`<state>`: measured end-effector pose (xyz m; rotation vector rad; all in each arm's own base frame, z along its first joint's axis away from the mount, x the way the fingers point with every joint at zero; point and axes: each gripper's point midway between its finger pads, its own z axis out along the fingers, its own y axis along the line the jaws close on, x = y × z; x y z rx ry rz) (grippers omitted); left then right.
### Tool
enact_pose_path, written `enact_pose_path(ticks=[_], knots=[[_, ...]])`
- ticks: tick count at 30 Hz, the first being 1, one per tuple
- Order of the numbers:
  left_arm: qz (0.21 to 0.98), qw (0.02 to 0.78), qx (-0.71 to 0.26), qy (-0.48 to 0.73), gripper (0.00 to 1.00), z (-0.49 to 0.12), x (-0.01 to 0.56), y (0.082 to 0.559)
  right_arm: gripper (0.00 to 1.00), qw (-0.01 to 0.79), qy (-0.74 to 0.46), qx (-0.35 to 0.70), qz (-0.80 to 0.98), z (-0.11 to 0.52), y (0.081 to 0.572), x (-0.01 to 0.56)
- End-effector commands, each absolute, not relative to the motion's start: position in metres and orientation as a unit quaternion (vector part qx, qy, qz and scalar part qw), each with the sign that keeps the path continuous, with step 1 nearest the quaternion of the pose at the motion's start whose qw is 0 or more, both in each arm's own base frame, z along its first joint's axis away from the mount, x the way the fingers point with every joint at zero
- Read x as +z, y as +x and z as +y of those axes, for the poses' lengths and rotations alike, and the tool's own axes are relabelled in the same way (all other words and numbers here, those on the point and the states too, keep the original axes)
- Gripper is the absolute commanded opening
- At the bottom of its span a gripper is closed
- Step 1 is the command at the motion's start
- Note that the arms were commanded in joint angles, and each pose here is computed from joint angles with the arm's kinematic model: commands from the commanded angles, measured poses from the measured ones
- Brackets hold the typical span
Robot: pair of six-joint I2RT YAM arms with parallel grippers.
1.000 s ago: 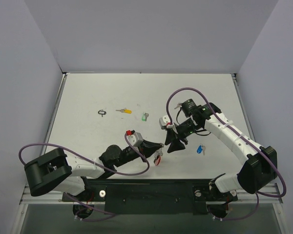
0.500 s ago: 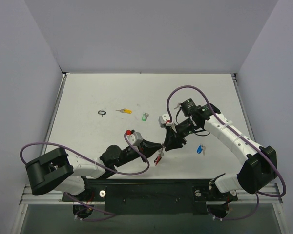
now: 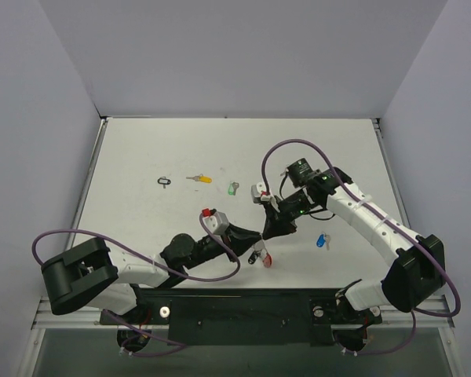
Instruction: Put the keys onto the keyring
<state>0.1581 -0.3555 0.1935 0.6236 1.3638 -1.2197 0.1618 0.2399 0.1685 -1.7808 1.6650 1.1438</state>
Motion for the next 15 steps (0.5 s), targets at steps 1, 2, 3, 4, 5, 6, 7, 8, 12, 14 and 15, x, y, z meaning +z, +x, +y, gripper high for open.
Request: enact_pose_path(ticks=[1,2,3,4,5,6,7,8,12,14,15], knots=[[0.518,0.609,-0.555,0.230,0.33,-0.341,0.247,0.160,0.00,0.202,-0.635,0.378,0.643,0.235,0.170,0.172],[0.532,0.599,-0.548,0.240,0.47,-0.336,0.241,0.160,0.00,0.194,-0.641,0.361,0.649,0.230,0.171,0.169],[0.540,0.595,-0.542,0.247,0.53,-0.333,0.237,0.160,0.00,0.182,-0.653,0.353,0.644,0.224,0.168,0.171],[0.562,0.582,-0.528,0.259,0.56,-0.328,0.229,0.159,0.00,0.177,-0.663,0.336,0.645,0.219,0.171,0.170],[0.567,0.584,-0.512,0.274,0.59,-0.327,0.228,0.161,0.00,0.163,-0.671,0.329,0.645,0.215,0.168,0.171],[0.587,0.576,-0.481,0.303,0.59,-0.321,0.216,0.159,0.00,0.152,-0.677,0.317,0.646,0.211,0.169,0.169],[0.587,0.576,-0.473,0.316,0.60,-0.321,0.221,0.158,0.00,0.138,-0.683,0.311,0.646,0.207,0.167,0.169],[0.602,0.564,-0.448,0.345,0.60,-0.316,0.208,0.155,0.00,0.130,-0.686,0.301,0.649,0.204,0.168,0.167],[0.603,0.561,-0.405,0.397,0.59,-0.315,0.201,0.156,0.00,0.073,-0.699,0.270,0.658,0.196,0.165,0.160],[0.602,0.563,-0.394,0.406,0.56,-0.320,0.203,0.160,0.00,0.053,-0.703,0.265,0.659,0.196,0.164,0.157],[0.603,0.562,-0.393,0.408,0.54,-0.326,0.204,0.162,0.00,0.049,-0.702,0.266,0.659,0.197,0.164,0.158]])
